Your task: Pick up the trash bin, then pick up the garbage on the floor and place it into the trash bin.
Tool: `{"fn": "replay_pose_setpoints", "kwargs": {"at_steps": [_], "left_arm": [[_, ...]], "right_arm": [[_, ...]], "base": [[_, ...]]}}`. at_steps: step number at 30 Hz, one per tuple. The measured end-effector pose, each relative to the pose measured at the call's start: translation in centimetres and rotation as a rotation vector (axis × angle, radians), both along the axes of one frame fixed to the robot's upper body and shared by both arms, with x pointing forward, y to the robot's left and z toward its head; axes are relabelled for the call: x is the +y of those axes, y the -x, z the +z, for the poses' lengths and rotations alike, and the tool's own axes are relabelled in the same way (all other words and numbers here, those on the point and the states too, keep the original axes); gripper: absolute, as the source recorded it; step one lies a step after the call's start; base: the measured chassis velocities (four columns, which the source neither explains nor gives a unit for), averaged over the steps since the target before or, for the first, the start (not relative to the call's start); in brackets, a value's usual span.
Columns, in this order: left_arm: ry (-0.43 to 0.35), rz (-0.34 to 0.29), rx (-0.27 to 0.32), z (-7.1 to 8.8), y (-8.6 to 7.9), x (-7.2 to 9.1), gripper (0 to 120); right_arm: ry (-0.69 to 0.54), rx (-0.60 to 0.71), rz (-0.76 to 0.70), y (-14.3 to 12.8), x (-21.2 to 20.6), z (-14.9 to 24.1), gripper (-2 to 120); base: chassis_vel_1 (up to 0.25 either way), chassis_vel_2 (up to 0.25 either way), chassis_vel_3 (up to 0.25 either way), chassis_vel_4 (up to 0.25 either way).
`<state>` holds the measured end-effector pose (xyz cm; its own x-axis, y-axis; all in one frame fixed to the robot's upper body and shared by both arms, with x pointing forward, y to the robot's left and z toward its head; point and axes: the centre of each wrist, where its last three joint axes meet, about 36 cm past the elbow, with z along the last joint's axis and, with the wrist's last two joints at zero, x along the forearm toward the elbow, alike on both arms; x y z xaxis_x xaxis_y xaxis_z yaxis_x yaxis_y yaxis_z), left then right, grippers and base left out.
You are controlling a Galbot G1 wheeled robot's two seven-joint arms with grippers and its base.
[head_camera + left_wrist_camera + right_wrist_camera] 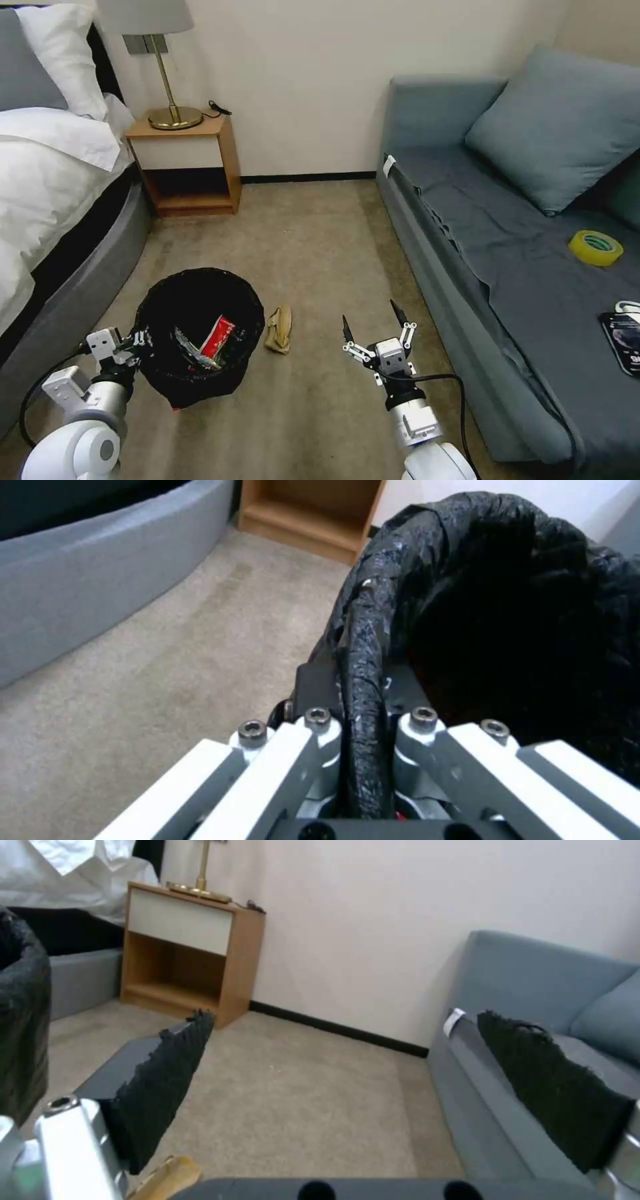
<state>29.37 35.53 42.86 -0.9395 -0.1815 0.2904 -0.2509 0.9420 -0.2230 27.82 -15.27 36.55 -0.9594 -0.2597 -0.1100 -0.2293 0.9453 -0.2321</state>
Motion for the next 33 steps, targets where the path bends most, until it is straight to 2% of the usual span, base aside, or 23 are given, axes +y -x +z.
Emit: {"fn": "replay_pose_setpoints", "kwargs": {"at_steps": [21, 33], "left_arm": [[-0.048, 0.078, -0.007, 0.4, 0.5, 2.2, 5], [-0.046, 0.077, -0.012, 0.4, 0.4, 2.2, 5]], "right_arm": [[0.012, 0.018, 0.057, -0.3, 0.6, 0.1, 100], [0.017, 0.023, 0.066, -0.3, 0.7, -0.2, 100]], "base": [[-0.013, 0.014, 0.017, -0.014], [-0.055, 0.053, 0.053, -0.055]]}}
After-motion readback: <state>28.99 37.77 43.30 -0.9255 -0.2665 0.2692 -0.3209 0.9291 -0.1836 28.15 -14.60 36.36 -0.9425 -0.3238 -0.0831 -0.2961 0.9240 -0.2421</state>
